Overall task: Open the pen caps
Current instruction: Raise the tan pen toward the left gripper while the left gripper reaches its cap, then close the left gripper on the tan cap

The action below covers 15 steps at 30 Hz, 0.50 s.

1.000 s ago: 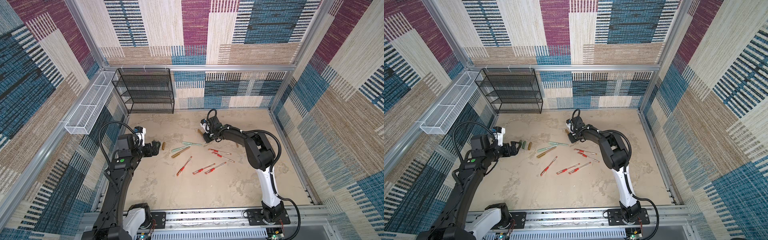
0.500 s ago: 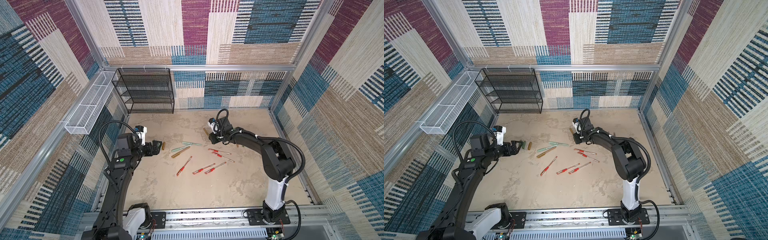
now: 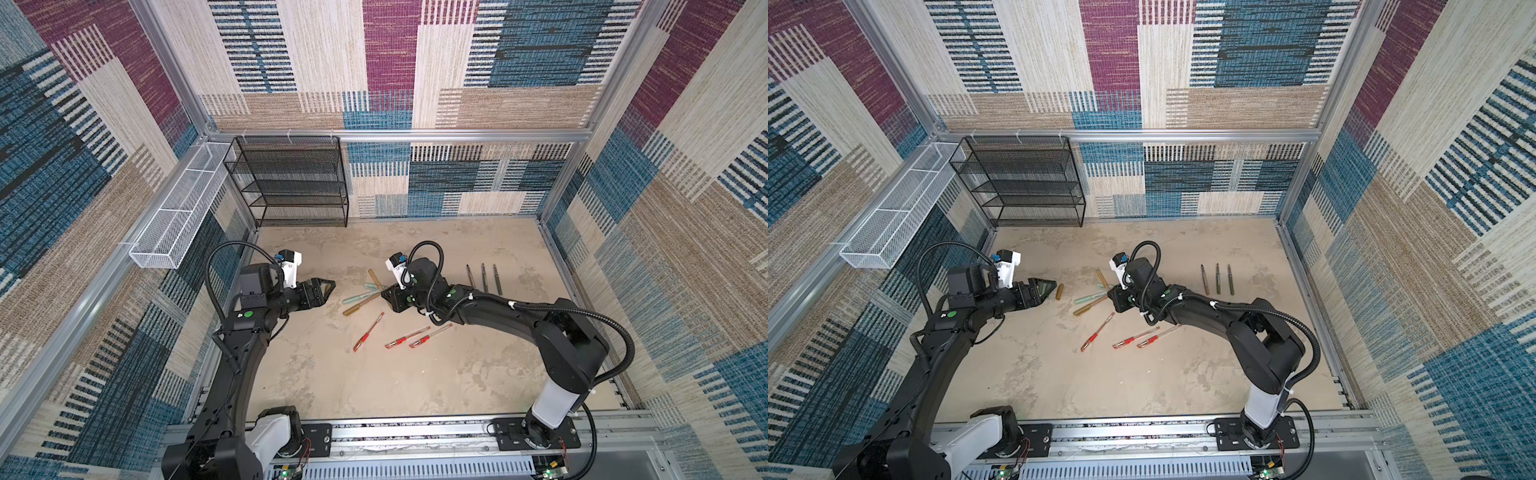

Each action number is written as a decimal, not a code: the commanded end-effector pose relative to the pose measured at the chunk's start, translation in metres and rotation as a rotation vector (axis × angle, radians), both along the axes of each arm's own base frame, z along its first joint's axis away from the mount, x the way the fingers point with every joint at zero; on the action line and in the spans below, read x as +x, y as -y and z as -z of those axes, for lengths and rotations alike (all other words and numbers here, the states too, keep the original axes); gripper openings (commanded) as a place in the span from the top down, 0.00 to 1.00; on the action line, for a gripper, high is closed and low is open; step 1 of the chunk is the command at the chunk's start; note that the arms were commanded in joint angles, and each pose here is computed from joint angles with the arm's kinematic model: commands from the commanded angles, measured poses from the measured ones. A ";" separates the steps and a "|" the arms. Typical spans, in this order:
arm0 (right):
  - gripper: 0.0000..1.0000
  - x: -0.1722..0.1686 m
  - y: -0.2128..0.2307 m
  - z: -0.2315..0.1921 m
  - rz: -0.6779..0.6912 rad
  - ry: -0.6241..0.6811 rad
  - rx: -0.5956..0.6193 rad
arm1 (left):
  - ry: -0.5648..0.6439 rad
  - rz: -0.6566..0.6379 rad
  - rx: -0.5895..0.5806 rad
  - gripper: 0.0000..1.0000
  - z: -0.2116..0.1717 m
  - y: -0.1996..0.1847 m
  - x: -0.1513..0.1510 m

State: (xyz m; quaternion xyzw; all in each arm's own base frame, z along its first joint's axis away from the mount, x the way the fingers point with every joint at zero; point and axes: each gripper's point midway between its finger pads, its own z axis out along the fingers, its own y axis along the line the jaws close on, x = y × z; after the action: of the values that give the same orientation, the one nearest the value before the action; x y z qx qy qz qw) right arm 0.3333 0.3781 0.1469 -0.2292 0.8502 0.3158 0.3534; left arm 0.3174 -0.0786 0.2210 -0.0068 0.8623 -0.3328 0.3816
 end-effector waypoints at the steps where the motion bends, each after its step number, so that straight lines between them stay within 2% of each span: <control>1: 0.94 0.004 -0.015 -0.022 0.068 0.064 0.047 | -0.019 0.013 -0.091 0.11 -0.013 0.013 0.006; 7: 0.94 -0.010 -0.033 -0.029 0.106 0.074 0.048 | -0.083 0.043 -0.086 0.16 -0.015 0.032 0.019; 15: 0.94 -0.027 -0.061 -0.028 0.085 0.058 0.038 | -0.136 0.059 -0.076 0.23 0.000 0.052 0.035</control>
State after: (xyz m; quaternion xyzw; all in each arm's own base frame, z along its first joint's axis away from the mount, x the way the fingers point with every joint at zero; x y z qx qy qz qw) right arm 0.3050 0.4354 0.1735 -0.2094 0.8411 0.3103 0.3904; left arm 0.3453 -0.1294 0.2176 -0.0115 0.8731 -0.3797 0.3056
